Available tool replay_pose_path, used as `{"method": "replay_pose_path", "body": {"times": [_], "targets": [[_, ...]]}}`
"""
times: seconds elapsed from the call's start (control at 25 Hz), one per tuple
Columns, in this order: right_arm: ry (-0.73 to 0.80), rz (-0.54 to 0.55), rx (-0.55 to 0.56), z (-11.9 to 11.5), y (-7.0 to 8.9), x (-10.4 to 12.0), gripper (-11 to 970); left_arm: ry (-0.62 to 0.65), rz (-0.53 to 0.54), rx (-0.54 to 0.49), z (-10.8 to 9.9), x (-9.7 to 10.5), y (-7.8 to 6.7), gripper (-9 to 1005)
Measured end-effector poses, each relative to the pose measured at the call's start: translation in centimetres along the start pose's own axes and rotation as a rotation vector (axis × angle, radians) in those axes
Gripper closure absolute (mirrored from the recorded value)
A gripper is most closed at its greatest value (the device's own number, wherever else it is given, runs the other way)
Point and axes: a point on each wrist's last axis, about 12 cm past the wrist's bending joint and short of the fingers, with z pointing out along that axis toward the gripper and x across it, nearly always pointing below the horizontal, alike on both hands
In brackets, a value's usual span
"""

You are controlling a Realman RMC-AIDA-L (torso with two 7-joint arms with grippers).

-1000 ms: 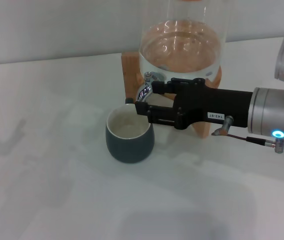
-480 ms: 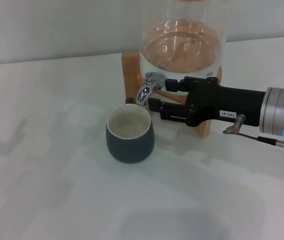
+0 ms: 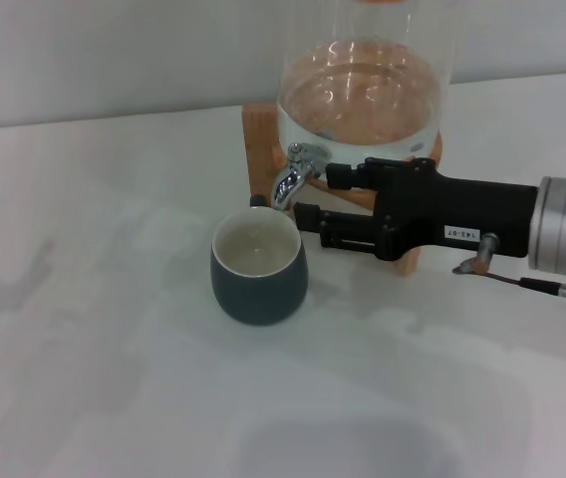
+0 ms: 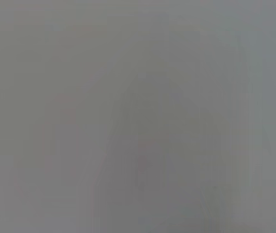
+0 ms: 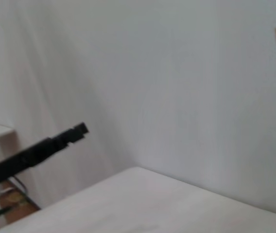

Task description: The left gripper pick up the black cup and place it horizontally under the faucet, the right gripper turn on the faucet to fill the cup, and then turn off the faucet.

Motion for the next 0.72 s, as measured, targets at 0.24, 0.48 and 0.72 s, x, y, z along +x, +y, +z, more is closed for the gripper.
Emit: {"method": "replay_pose_path", "body": {"times": [0.24,0.48,0.72], "targets": [[-0.022,0.005,-0.079,-1.1,0.4,-0.6,270,0.005,-0.006,-0.005,0.0,0.1,0.1,121],[-0.037,0.021,-0.018,-4.2,-1.4,-0.7,270,0.009,-0.01,-0.009,0.0,0.2,0.1,121],[-0.075,0.082,0.163,-9.1,-4.6,0.1,270,0.01,-0.015,-0.01,0.0,0.2,0.1,121]]}}
